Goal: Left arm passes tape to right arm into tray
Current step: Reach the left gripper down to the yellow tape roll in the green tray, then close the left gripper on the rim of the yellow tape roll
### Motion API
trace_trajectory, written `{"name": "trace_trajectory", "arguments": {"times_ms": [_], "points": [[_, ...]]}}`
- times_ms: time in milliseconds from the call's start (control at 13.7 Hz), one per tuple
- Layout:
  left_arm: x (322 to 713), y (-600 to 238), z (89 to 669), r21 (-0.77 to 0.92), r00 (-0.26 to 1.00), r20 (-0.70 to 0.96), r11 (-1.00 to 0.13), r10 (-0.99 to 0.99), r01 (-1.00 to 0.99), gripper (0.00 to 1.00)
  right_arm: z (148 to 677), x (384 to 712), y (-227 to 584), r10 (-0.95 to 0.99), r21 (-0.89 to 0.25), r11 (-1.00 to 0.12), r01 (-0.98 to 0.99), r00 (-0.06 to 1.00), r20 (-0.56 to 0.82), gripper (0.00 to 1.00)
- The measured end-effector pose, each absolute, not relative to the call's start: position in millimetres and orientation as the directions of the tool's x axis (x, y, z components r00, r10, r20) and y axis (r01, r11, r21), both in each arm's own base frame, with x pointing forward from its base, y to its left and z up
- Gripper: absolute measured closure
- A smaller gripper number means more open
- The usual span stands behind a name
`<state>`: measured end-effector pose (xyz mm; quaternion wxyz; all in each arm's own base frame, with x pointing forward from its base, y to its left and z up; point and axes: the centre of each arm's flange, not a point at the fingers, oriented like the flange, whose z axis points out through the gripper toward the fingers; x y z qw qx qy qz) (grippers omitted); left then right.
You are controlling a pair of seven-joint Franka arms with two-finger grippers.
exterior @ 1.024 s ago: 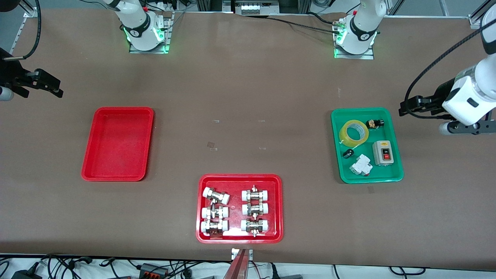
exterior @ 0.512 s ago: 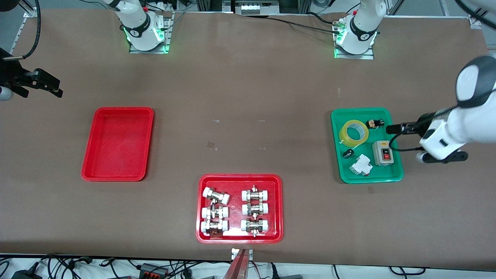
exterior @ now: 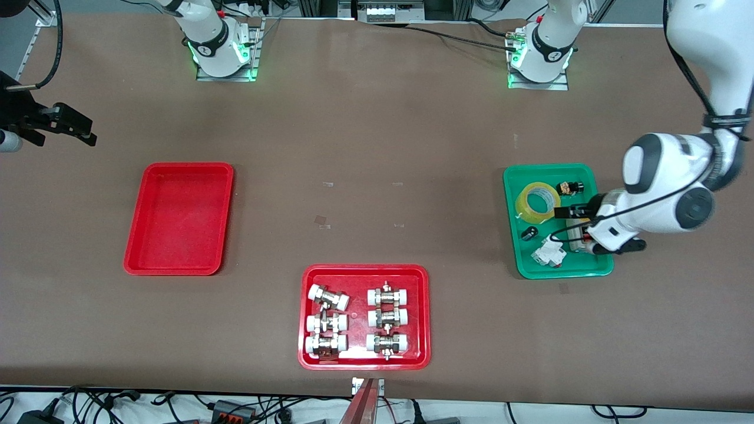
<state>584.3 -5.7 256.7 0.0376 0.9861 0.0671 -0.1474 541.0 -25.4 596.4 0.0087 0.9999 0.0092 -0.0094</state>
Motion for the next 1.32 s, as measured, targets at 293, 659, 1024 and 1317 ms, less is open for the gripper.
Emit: {"name": "trace_trajectory", "arguments": {"times_ms": [293, 659, 1024, 1317], "points": [[531, -9, 211, 0.046, 0.953, -0.276, -0.988, 0.127, 0.145, 0.0, 596, 540, -25, 0.018, 0.017, -1.0, 0.018, 1.0, -0.025, 0.0], [526, -9, 211, 0.043, 0.954, -0.272, -0.989, 0.127, 0.144, 0.0, 596, 540, -25, 0.018, 0.017, -1.0, 0.018, 1.0, -0.026, 0.0], [526, -9, 210, 0.045, 0.958, -0.257, -0.988, 0.129, 0.145, 0.15, 596, 540, -26, 0.017, 0.017, -1.0, 0.017, 1.0, -0.027, 0.0], [524, -9, 208, 0.045, 0.956, -0.262, -0.988, 0.128, 0.145, 0.44, 595, 538, -27, 0.015, 0.016, -1.0, 0.016, 0.999, -0.038, 0.0]]}}
